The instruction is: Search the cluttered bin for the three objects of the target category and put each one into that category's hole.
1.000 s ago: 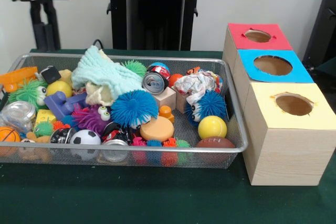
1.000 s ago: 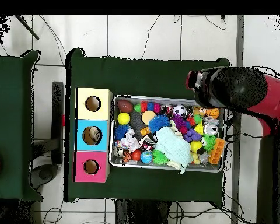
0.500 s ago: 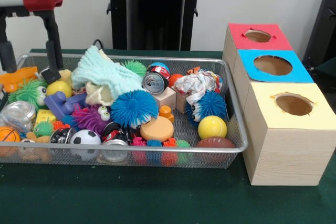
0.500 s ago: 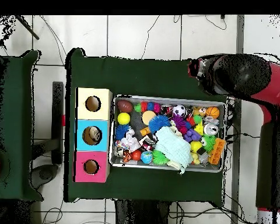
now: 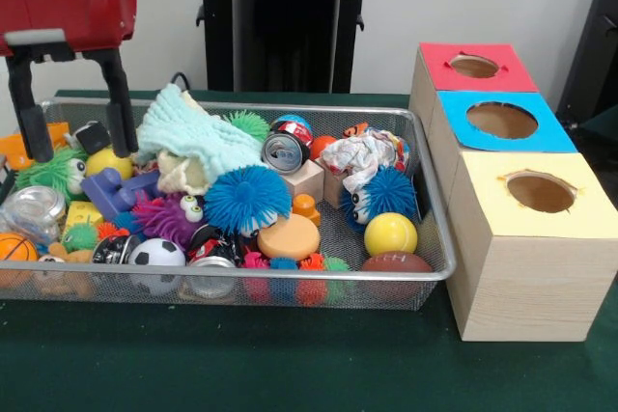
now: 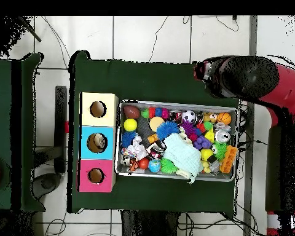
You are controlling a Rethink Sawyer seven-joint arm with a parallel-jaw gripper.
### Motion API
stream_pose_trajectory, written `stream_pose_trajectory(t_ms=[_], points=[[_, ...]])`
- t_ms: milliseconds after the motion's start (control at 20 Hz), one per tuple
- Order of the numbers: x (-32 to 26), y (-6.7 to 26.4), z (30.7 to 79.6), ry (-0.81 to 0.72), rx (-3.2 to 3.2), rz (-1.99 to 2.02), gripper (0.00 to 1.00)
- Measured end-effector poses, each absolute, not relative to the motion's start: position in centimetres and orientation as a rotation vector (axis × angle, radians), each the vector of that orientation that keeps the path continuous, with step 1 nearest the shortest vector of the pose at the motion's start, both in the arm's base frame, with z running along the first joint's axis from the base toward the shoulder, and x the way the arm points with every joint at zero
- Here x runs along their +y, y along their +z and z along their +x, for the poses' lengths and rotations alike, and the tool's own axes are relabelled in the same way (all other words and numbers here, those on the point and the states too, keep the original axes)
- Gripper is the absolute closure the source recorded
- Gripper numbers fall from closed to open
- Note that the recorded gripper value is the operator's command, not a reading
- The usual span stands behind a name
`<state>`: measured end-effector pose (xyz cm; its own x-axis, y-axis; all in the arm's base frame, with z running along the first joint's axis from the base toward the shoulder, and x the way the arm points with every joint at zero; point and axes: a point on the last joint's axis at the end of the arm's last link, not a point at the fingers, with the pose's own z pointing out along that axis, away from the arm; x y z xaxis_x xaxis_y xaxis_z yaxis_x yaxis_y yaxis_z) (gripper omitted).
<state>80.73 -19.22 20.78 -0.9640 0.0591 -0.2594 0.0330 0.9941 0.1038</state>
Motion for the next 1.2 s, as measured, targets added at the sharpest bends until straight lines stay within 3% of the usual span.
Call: stream_pose_trajectory(t_ms=[550, 1200], points=[[-18.7, 19.7, 80.8, 0.129, 2.877, 0.024, 0.00], [-23.4, 19.2, 79.4, 0.061, 2.879, 0.019, 0.00]])
